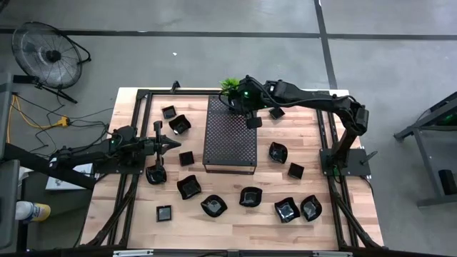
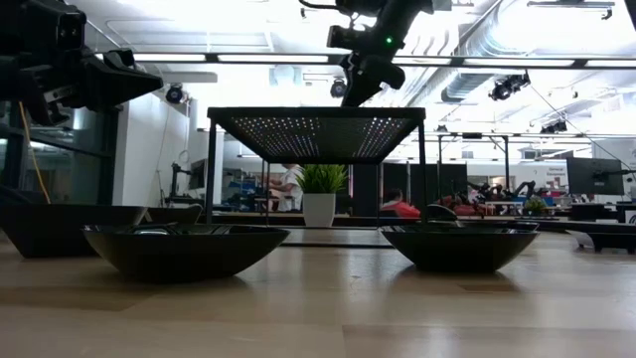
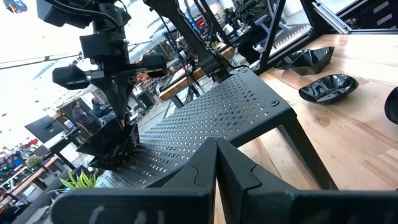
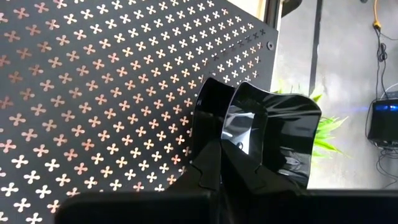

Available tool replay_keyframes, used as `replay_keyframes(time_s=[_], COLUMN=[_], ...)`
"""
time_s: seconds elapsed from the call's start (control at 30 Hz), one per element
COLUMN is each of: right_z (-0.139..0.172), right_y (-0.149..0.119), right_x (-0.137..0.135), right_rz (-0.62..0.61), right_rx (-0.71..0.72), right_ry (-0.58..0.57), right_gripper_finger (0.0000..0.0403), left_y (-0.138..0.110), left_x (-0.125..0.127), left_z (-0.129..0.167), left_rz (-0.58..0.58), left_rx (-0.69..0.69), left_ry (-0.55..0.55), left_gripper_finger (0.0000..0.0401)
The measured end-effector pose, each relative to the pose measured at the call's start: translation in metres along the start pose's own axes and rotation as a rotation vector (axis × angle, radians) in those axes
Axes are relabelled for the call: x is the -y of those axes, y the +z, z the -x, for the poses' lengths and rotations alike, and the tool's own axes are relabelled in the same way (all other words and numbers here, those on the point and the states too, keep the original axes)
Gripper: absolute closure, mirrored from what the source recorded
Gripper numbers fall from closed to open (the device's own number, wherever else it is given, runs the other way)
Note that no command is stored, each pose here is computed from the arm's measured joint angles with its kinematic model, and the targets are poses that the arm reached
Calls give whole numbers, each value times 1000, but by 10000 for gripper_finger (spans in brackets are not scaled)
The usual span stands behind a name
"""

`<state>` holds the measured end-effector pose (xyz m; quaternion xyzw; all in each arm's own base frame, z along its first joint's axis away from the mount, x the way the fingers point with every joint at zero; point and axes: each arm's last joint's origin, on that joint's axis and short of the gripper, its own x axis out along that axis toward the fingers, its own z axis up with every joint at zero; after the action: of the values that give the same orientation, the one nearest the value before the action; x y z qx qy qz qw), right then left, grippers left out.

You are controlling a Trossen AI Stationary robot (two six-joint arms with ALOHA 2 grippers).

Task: Pick & Place Mini shaped plates
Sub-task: Stack the distorted square plate on top of the distorted square plate on the shelf

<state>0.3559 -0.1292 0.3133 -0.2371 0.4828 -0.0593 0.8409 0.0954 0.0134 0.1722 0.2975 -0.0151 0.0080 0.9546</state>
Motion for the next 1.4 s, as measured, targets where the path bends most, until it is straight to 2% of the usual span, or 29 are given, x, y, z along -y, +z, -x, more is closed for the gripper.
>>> replay_keyframes(time_s=[1.23, 1.4], right_z=[0, 0], right_y=[3, 2], right_x=[1, 1], right_rz=[-30, -30], right_rx=[43, 39], right_ry=[11, 6], right_gripper_finger=[402, 378], left_y=[0, 0], left_x=[0, 0], left_z=[0, 0], left_rz=[0, 0], left_rx=[0, 0], left_ry=[0, 0], left_gripper_finger=[400, 400])
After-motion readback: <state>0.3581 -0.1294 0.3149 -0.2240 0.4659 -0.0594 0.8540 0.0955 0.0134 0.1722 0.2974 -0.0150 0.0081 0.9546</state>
